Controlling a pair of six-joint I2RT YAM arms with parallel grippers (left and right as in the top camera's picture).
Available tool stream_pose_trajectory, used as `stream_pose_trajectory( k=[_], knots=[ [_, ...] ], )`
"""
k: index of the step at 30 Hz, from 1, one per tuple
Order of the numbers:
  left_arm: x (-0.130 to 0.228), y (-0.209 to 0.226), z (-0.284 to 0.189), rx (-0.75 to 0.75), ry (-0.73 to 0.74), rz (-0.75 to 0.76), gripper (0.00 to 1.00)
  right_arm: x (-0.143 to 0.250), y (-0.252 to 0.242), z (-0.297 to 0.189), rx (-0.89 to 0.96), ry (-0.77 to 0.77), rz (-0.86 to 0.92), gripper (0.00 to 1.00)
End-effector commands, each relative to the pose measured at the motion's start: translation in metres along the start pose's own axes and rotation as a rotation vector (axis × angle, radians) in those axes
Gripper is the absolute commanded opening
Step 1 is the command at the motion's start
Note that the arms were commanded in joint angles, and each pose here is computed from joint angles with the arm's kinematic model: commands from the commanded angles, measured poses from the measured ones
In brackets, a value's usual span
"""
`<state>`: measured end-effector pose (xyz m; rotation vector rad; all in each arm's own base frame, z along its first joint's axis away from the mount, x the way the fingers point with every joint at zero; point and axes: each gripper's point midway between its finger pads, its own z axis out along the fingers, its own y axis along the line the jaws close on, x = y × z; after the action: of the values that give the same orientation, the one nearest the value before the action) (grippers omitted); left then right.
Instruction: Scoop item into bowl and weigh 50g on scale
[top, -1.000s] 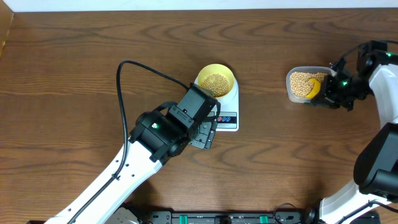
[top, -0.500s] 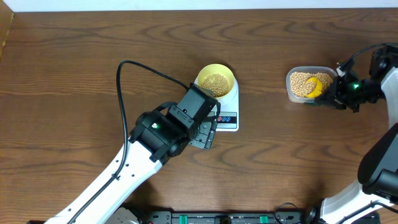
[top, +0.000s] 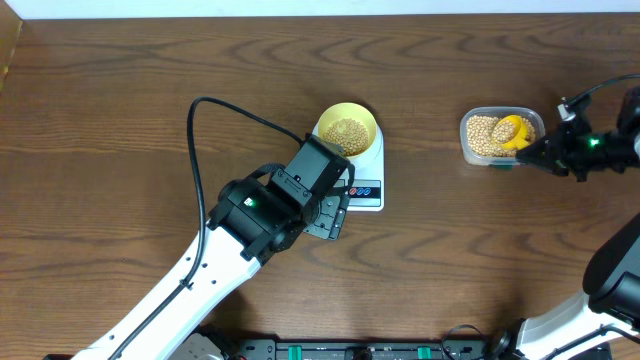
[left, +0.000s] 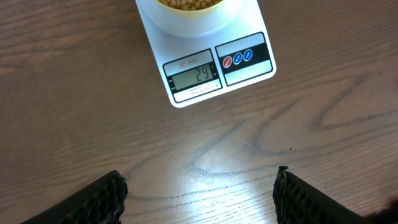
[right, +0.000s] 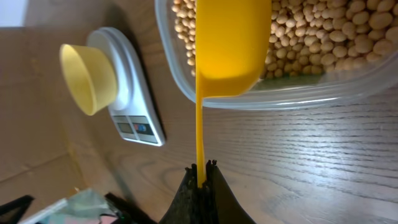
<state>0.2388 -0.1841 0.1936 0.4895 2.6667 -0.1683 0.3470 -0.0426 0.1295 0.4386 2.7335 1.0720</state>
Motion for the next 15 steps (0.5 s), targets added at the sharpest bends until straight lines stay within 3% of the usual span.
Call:
stream_pose_trajectory(
  k=[1,15],
  knots=[
    [-0.005,-0.001,-0.004,0.004,-0.013,0.005,0.78,-0.001,0.005,-0.003,-0.097,-0.017,-0.002,0.01],
    [-0.005,-0.001,-0.004,0.004,-0.013,0.005,0.78,-0.003,0.034,-0.015,-0.296,-0.056,-0.015,0.01]
  ],
)
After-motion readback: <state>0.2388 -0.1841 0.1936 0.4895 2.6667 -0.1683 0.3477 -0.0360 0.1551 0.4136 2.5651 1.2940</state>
